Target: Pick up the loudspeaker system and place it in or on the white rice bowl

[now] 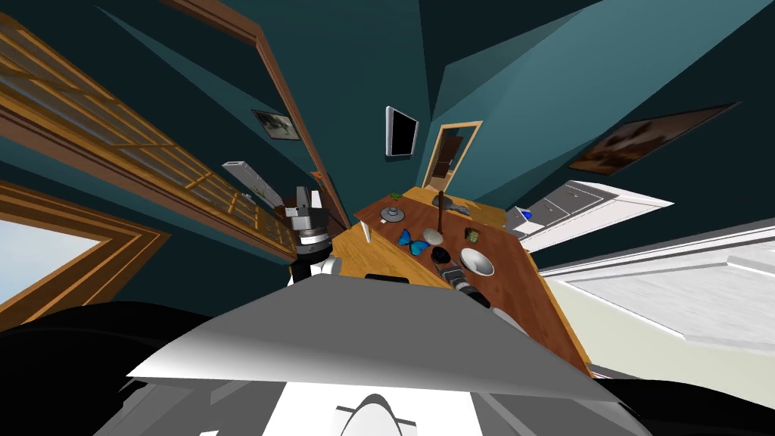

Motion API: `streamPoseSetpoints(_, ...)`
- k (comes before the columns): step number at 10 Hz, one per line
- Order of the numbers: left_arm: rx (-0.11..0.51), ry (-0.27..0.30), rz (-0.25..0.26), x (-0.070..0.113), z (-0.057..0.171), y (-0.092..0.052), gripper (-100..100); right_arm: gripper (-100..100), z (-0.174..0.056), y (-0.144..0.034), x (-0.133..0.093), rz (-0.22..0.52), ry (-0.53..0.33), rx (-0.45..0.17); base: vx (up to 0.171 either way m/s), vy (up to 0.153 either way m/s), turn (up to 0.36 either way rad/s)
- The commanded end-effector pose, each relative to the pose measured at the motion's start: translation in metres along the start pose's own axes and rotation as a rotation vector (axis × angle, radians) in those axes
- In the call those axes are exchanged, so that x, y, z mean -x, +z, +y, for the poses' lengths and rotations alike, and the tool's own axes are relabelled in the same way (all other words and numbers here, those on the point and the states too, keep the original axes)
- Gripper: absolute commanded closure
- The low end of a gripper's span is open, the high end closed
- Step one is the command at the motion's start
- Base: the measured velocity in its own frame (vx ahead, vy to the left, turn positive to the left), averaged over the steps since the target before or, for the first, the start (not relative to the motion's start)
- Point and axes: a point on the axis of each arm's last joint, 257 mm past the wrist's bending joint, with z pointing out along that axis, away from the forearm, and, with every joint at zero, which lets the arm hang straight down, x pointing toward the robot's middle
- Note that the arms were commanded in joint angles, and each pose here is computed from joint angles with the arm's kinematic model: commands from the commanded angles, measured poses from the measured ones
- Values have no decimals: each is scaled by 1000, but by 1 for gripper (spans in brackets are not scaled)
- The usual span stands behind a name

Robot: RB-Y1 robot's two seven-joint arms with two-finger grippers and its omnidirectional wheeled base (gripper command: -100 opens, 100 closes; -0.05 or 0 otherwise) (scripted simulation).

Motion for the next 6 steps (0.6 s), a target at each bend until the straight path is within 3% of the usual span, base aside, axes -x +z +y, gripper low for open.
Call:
streamPoseSetpoints(1, 0, 0, 0, 0, 0, 0, 0, -100, -8, -1, -11, 28, -64, -2, 37, 32, 47)
streamPoseSetpoints(3, 0, 0, 0, 0, 0, 0, 0, -100, -21, -12, -45, 112, -208, -5, 42, 45, 116)
streamPoseSetpoints(4, 0, 0, 0, 0, 0, 0, 0, -100, -21, -12, -45, 113, -221, -4, 34, 32, 62)
streamPoseSetpoints(6, 0, 0, 0, 0, 0, 0, 0, -100, -36, -24, -75, 187, -360, 0, 35, 32, 122)
